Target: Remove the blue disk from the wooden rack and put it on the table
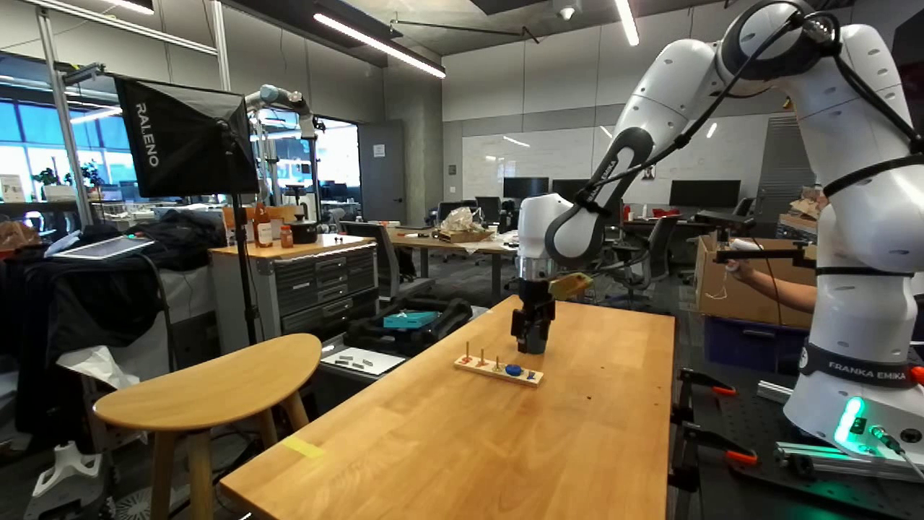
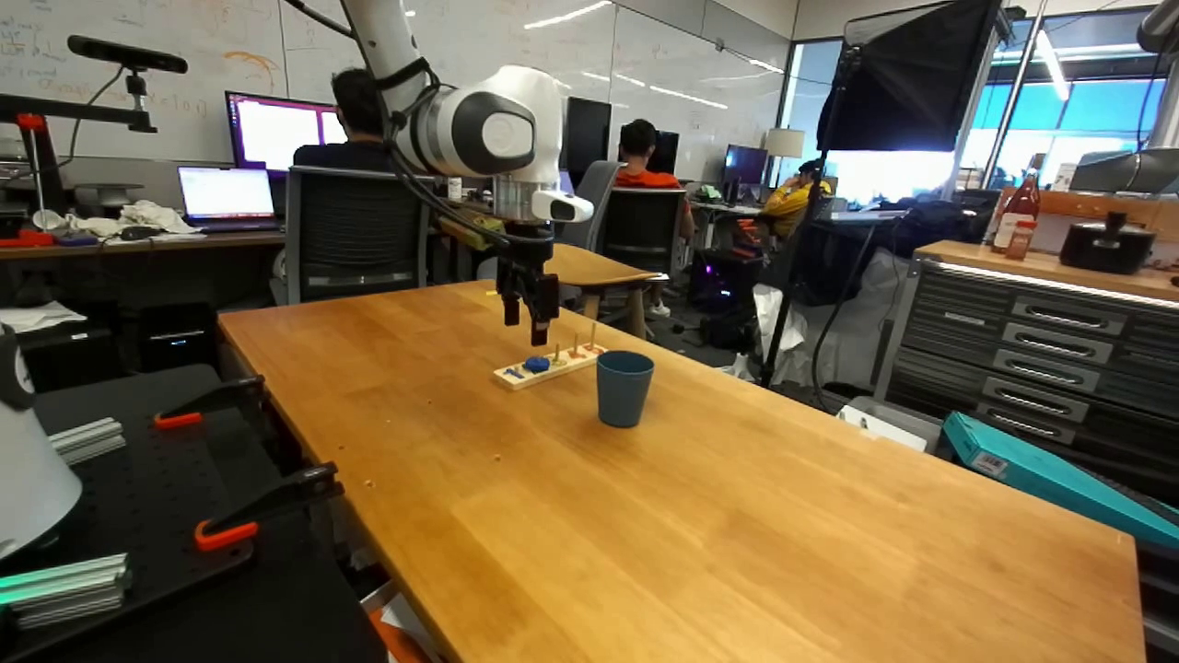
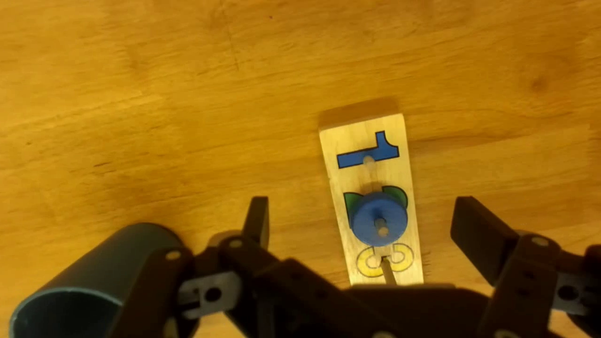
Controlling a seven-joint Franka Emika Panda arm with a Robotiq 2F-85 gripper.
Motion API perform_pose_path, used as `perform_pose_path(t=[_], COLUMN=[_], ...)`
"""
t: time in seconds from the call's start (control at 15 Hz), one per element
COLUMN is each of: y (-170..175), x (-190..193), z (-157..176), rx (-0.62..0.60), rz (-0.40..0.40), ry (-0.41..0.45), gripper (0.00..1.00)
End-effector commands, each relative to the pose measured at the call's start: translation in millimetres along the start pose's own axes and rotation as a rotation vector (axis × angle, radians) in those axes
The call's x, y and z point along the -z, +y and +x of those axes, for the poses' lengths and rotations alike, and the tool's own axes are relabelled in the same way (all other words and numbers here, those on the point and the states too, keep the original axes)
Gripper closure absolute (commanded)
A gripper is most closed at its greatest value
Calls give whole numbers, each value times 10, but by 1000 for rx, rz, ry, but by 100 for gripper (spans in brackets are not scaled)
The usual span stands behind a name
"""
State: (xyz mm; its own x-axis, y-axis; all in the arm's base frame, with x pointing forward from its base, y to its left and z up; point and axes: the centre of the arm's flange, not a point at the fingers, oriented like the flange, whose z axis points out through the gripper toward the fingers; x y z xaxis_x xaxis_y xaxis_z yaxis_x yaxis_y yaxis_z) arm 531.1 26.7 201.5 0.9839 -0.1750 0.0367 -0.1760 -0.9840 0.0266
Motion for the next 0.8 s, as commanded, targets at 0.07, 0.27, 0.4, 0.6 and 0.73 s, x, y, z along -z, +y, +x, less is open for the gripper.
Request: perform_pose_path(t=[0.07, 0.27, 0.4, 0.6, 0.73], y=[-69, -145, -214, -313, -370], x=[-303, -425, -508, -579, -589], z=[109, 128, 155, 218, 272], rx=[-17, -16, -20, -28, -35], rz=[24, 32, 30, 15, 4], ry=[74, 82, 74, 63, 63], gripper=[0, 0, 0, 0, 0])
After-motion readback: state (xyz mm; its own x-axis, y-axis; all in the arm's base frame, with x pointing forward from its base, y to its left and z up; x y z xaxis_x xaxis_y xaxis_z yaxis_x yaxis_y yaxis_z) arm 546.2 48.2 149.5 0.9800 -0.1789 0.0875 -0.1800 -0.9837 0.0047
